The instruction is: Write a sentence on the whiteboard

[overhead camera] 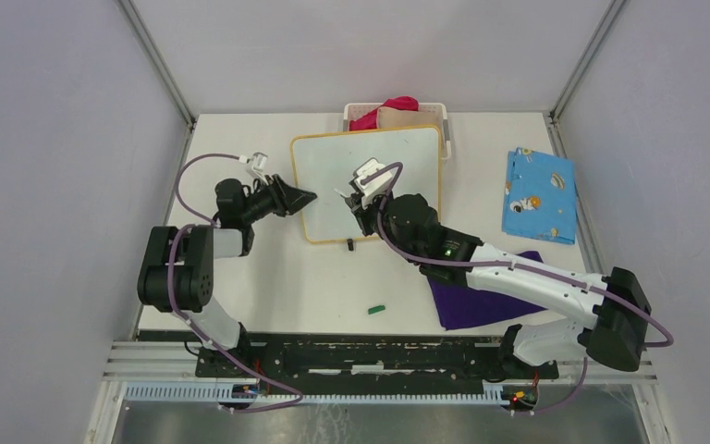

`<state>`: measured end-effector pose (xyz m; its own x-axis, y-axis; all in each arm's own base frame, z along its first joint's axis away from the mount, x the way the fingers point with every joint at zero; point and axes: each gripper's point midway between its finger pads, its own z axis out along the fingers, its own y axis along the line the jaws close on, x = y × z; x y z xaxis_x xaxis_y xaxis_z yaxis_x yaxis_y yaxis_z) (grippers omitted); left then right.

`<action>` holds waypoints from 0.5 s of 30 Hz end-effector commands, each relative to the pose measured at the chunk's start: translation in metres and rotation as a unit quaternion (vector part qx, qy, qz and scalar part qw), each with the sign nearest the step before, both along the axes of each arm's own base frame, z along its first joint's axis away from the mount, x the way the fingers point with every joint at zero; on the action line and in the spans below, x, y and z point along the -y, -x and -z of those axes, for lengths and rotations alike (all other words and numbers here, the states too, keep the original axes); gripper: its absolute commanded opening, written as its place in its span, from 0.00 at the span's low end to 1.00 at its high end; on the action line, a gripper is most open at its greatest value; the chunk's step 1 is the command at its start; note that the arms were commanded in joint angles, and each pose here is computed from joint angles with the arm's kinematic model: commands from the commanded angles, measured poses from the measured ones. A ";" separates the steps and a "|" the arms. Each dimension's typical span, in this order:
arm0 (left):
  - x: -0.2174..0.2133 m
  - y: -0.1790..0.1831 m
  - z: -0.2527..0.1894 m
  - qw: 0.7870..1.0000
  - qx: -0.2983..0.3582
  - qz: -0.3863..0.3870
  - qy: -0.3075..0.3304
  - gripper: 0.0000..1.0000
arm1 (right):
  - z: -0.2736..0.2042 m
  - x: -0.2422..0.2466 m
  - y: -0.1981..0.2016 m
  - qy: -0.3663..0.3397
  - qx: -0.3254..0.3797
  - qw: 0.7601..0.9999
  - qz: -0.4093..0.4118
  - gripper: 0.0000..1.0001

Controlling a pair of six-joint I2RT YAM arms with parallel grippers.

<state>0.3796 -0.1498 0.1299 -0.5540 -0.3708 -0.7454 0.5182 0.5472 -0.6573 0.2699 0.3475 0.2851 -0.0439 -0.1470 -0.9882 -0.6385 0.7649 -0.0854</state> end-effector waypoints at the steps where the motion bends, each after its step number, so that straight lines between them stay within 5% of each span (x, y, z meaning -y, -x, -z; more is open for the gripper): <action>1: 0.000 0.000 -0.002 0.999 0.037 0.008 -0.011 0.56 | -0.032 -0.007 -0.005 -0.042 0.025 0.999 0.005 0.00; 7: 0.003 0.005 0.001 0.999 0.037 0.022 -0.010 0.65 | -0.028 -0.004 -0.004 -0.033 0.027 0.999 0.004 0.00; 15: 0.014 0.012 0.004 0.998 0.037 0.051 -0.014 0.62 | -0.016 -0.005 -0.004 -0.021 0.019 1.000 0.002 0.00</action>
<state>0.3708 -0.1554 0.1203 -0.5808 -0.3526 -0.7337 0.5264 0.5249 -0.6689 0.2715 0.3500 0.2866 -0.0375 -0.1420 -0.9892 -0.6383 0.7650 -0.0857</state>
